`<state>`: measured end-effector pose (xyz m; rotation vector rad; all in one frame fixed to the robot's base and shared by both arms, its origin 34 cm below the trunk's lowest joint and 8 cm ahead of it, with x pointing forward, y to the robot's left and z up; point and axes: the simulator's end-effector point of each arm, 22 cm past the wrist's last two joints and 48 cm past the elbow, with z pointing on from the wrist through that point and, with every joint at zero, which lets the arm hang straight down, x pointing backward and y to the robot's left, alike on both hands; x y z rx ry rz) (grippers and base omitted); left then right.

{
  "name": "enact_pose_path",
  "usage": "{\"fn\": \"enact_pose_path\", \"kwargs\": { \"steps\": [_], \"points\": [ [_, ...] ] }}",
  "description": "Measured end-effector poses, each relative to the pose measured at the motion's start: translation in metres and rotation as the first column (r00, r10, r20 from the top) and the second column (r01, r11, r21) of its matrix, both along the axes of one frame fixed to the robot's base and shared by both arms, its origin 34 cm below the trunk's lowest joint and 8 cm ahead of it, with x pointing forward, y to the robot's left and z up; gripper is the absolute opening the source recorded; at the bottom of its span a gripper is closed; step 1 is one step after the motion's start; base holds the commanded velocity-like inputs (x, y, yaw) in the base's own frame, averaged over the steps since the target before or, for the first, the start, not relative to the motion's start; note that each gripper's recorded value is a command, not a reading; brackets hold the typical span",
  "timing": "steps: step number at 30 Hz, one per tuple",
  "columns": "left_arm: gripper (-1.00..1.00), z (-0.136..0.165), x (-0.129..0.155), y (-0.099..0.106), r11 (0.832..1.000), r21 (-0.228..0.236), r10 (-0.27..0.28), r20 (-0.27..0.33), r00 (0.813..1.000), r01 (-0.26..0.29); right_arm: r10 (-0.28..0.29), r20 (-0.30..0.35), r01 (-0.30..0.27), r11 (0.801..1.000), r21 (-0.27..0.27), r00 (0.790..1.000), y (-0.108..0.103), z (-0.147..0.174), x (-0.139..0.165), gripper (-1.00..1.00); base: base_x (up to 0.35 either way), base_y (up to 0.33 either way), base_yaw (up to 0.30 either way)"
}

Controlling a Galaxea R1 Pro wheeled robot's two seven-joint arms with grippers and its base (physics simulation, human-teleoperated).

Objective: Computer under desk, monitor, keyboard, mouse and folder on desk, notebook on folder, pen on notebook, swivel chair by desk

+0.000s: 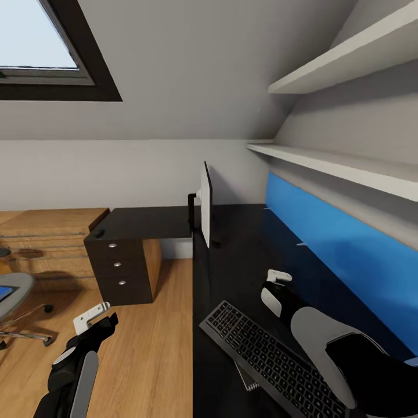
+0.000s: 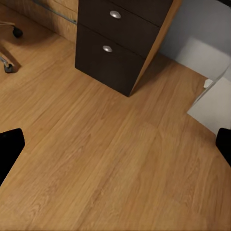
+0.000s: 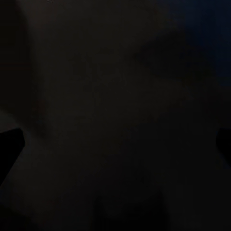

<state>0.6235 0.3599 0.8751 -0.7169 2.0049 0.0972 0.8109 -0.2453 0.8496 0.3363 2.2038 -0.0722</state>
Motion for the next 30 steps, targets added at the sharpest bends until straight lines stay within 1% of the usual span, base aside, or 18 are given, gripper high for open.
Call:
{"fn": "enact_pose_path", "kwargs": {
  "steps": [30],
  "points": [
    [1.0,-0.051,0.0,0.001,1.0,0.001,0.002,-0.009,1.0,-0.002,0.001,-0.011,0.0,1.0,0.003,1.0,0.001,-0.053,0.0,1.0,0.0,0.0,0.0]
  ]
}}
